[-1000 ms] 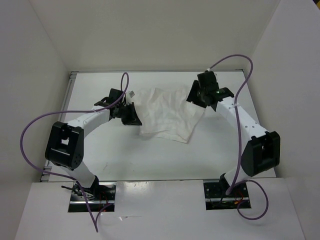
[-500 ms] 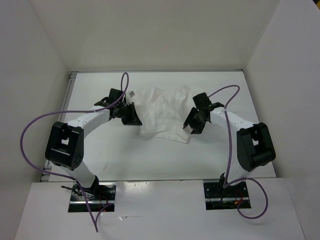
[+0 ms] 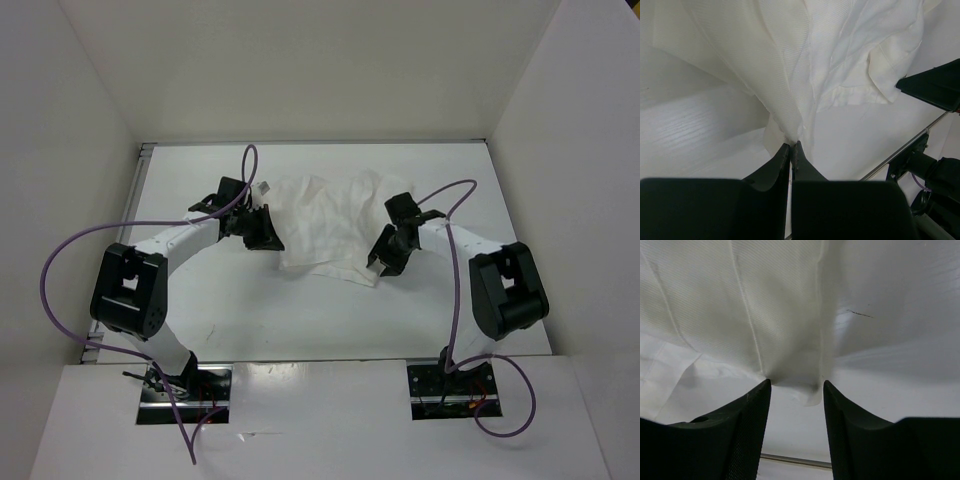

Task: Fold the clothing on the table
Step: Flatten the skirt out

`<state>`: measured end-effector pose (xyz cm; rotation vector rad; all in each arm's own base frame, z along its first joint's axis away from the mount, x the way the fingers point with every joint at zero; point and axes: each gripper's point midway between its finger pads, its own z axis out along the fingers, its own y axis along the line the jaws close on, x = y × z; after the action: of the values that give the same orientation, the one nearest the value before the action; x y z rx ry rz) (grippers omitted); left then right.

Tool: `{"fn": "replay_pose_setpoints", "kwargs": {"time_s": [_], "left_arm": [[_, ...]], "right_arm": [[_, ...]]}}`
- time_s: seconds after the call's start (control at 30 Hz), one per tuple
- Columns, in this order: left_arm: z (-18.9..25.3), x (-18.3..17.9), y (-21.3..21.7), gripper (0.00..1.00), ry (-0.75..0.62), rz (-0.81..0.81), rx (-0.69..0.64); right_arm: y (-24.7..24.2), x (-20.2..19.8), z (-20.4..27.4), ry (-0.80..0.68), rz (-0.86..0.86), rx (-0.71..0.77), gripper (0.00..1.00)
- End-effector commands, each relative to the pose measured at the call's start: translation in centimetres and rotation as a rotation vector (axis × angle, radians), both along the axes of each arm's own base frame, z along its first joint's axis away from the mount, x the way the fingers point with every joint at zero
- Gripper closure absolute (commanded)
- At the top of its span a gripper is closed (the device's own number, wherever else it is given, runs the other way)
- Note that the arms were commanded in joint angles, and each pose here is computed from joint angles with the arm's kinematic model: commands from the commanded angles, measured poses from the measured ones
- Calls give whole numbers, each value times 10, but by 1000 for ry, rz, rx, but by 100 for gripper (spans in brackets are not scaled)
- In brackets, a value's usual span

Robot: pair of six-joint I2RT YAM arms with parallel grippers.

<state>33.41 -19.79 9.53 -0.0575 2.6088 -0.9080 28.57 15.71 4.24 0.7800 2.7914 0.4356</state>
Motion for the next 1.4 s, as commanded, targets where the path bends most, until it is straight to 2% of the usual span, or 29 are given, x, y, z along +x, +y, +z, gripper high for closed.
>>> {"fn": "replay_pose_setpoints", "kwargs": {"time_s": [0.0,0.17,0.27,0.3,0.33,0.43,0.5,0.57,0.7,1.03,1.2,1.3,1.37], "left_arm": [[2,4,-4,100,-14,-16,-27],[2,4,-4,100,-14,-16,-27],[2,6,-1,100,-14,-7,-27],[2,6,-1,100,-14,-7,-27],[2,6,-1,100,-20,-13,-23],[6,5,2,100,-22,-20,-35],[8,0,1,98,-36,-76,-54],[-10,-9,6,98,49,-76,-15],[-41,-17,26,100,154,-22,92],[-52,-24,45,100,226,57,57],[-51,-27,39,100,239,29,20],[-46,-22,36,100,221,21,3],[-21,-3,27,100,150,7,-51]], "right_arm": [[-4,-11,-10,51,-19,-15,49],[-6,-16,-27,80,-19,-25,61],[-8,-13,-31,79,-33,-39,87],[-12,-10,-29,69,-42,-67,100],[-14,-6,-24,64,-48,-84,100],[-32,18,24,-98,-92,-165,100],[-45,14,53,-152,-119,-204,100],[-63,8,66,-156,-144,-230,100],[-73,-13,60,-119,-148,-244,100],[-81,-33,53,-87,-191,-259,100],[-77,-37,55,-78,-172,-240,100],[-71,-32,67,-122,-159,-199,100],[-63,-9,94,-232,-152,-141,100]]}}
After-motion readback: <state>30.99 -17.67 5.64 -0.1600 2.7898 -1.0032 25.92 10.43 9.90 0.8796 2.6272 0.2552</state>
